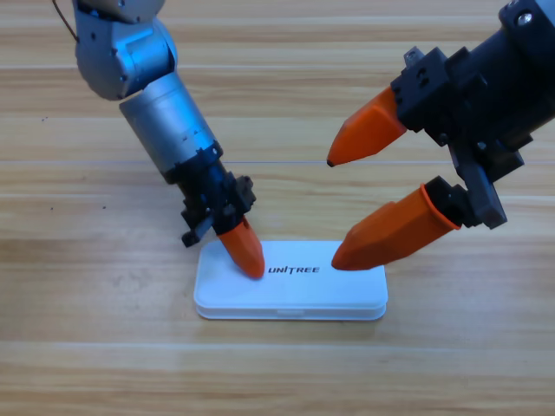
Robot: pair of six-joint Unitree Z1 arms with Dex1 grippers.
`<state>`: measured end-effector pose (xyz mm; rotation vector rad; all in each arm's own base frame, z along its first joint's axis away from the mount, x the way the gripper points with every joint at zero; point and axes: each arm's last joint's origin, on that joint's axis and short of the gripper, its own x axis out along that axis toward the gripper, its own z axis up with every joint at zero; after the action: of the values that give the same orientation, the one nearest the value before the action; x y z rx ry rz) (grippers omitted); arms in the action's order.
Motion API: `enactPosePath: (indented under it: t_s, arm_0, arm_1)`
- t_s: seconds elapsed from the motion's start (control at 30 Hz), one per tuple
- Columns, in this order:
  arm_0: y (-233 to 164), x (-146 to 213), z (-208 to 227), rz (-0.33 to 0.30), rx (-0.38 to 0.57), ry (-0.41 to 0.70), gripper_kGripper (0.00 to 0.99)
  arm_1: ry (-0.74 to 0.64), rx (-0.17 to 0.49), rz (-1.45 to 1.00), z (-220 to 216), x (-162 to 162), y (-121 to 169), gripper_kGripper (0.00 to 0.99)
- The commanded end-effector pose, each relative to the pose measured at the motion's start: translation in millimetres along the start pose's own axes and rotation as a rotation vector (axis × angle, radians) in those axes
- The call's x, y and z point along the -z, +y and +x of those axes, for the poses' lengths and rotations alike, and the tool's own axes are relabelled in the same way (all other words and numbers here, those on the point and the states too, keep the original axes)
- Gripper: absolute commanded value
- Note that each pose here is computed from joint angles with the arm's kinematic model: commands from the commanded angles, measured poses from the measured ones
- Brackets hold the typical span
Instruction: Clean up eraser and pencils
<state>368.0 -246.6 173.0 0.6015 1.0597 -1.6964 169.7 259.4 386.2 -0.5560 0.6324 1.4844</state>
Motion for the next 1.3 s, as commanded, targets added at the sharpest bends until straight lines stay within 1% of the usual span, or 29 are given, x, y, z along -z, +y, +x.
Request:
enactPosePath:
  t_s: [0.03, 0.23, 0.33, 0.43, 0.57, 0.63, 0.7, 0.73, 0.8, 0.83, 0.87, 0.93, 1.0, 1.1, 1.3]
  arm_0:
    - [-9.9, 1.3, 25.7, 0.006, 0.009, 0.055, 0.0]
    - [-10.5, 4.1, 30.7, 0.003, 0.0, 0.068, 0.0]
    - [-16.6, 0.1, 19.3, 0.011, -0.028, 0.066, 0.0]
    - [-35.7, -11.3, -9.8, 0.037, -0.083, 0.058, 0.0]
    - [-76.7, -32.9, -64.2, 0.082, -0.151, 0.039, 0.0]
    - [-97.3, -41.9, -87.0, 0.115, -0.167, 0.033, 0.0]
    - [-118.9, -48.5, -100.0, 0.151, -0.179, 0.025, 0.0]
    - [-128.3, -51.2, -102.1, 0.165, -0.178, 0.026, 0.175]
    - [-146.8, -55.4, -104.4, 0.186, -0.172, 0.028, 0.77]
    - [-153.9, -57.4, -104.5, 0.193, -0.171, 0.026, 0.95]
    - [-159.9, -60.9, -102.8, 0.208, -0.167, 0.025, 0.988]
    - [-167.7, -68.1, -98.8, 0.228, -0.158, 0.026, 0.99]
    - [-167.9, -70.6, -93.7, 0.23, -0.146, 0.033, 0.99]
    - [-164.6, -68.8, -87.2, 0.213, -0.127, 0.044, 0.99]
    - [-164.7, -71.4, -89.0, 0.186, -0.127, 0.027, 0.99]
  arm_1:
    - [-0.009, 0.015, 0.02, -4.8, 5.6, -4.5, 0.99]
    - [-0.008, 0.014, 0.022, -4.2, 5.7, -4.8, 0.99]
    - [-0.009, 0.016, 0.022, -4.5, 5.3, -4.9, 0.99]
    - [-0.009, 0.016, 0.022, -4.5, 5.3, -4.9, 0.99]
    - [-0.008, 0.018, 0.023, -4.5, 5.3, -4.9, 0.99]
    - [-0.007, 0.017, 0.024, -3.9, 5.4, -5.2, 0.99]
    - [-0.006, 0.018, 0.024, -3.6, 5.2, -5.6, 0.99]
    - [-0.006, 0.018, 0.024, -3.6, 5.2, -5.6, 0.99]
    - [-0.004, 0.017, 0.025, -2.8, 5.7, -5.8, 0.99]
    - [-0.004, 0.017, 0.025, -2.8, 5.7, -5.8, 0.99]
    - [-0.003, 0.019, 0.025, -2.5, 5.4, -6.2, 0.99]
    - [-0.002, 0.018, 0.026, -1.9, 5.5, -6.5, 0.99]
    - [-0.001, 0.019, 0.028, -1.9, 5.5, -6.6, 0.99]
    - [0.0, 0.021, 0.028, -1.9, 5.6, -6.7, 0.99]
    - [-0.001, 0.019, 0.028, -1.9, 5.5, -6.6, 0.99]
